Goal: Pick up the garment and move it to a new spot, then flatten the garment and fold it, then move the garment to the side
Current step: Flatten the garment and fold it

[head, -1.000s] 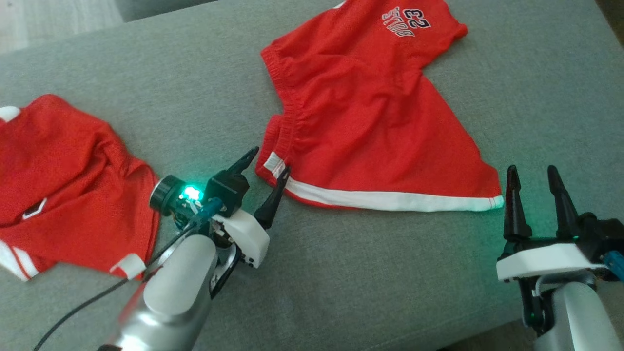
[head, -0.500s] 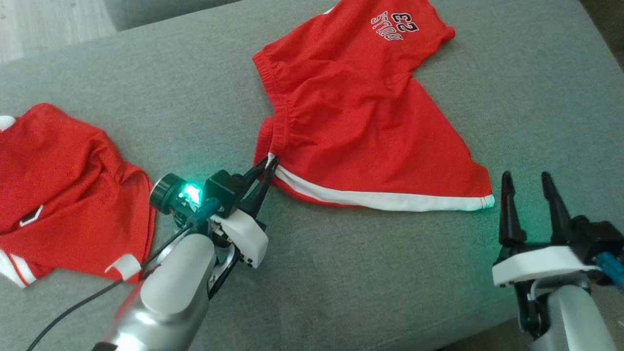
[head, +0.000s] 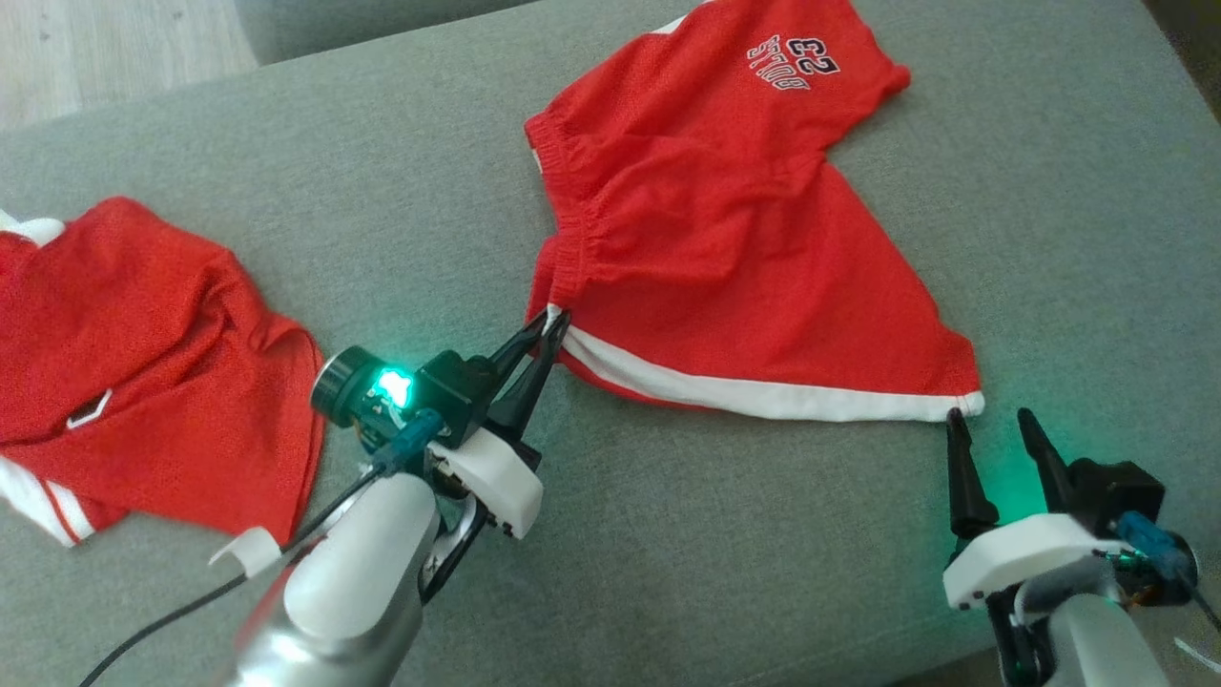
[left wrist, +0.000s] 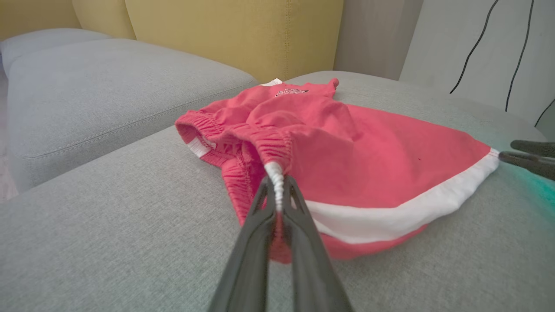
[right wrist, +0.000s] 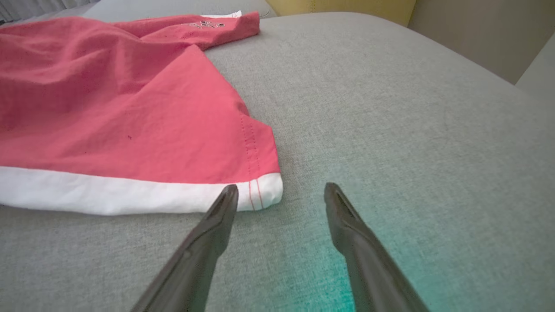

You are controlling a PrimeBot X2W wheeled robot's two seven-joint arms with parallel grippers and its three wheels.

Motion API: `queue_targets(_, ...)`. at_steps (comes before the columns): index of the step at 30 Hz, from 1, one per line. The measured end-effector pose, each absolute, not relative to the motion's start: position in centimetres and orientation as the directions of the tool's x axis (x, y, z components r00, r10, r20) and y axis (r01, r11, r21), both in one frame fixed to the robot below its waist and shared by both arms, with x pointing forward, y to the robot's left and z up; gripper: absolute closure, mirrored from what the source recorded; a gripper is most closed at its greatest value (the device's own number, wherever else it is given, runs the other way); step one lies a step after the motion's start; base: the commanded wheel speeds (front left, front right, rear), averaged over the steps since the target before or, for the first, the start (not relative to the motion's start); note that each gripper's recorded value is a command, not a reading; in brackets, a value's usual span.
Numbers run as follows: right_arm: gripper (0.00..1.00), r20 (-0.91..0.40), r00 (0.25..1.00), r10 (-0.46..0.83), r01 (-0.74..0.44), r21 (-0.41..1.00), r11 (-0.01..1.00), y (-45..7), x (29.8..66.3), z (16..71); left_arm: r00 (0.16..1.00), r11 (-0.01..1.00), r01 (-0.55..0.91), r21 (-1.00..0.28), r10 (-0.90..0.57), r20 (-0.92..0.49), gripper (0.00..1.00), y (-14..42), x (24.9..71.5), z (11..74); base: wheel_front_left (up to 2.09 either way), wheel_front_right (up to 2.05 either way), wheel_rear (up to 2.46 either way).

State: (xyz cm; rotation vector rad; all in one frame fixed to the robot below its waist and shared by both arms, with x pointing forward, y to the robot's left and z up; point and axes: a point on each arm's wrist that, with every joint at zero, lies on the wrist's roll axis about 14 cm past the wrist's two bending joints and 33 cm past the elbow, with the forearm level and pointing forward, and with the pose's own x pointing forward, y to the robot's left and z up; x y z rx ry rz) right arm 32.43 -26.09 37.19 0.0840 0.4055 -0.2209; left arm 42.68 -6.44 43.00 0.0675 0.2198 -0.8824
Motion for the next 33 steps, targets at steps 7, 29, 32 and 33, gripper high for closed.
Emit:
queue_targets(7, 0.0, -0.433, 0.884, -0.175, 0.207, 0.029, 0.978, -25.5, 32.7, 36.1, 0.627, 0.644, 0.764, -0.027, -0.752, -0.205, 1.0, -6.0, 42.9, 43.3, 0.0, 0.0, 0.0)
queue_targets(29, 0.0, -0.457, 0.881, -0.119, 0.131, -0.005, 0.991, -24.3, 34.6, 36.0, 0.644, 0.661, 0.75, -0.03, -0.74, -0.195, 1.0, -5.5, 43.0, 43.8, 0.0, 0.0, 0.0)
queue_targets(32, 0.0, -0.456, 0.882, -0.118, 0.126, -0.012, 0.992, -24.2, 34.5, 36.2, 0.643, 0.659, 0.751, -0.03, -0.742, -0.191, 1.0, -5.6, 42.9, 44.0, 0.0, 0.0, 0.0)
queue_targets(33, 0.0, -0.459, 0.881, -0.118, 0.126, -0.013, 0.992, -24.2, 34.4, 36.3, 0.642, 0.658, 0.752, -0.028, -0.742, -0.19, 1.0, -5.7, 42.9, 44.1, 0.0, 0.0, 0.0)
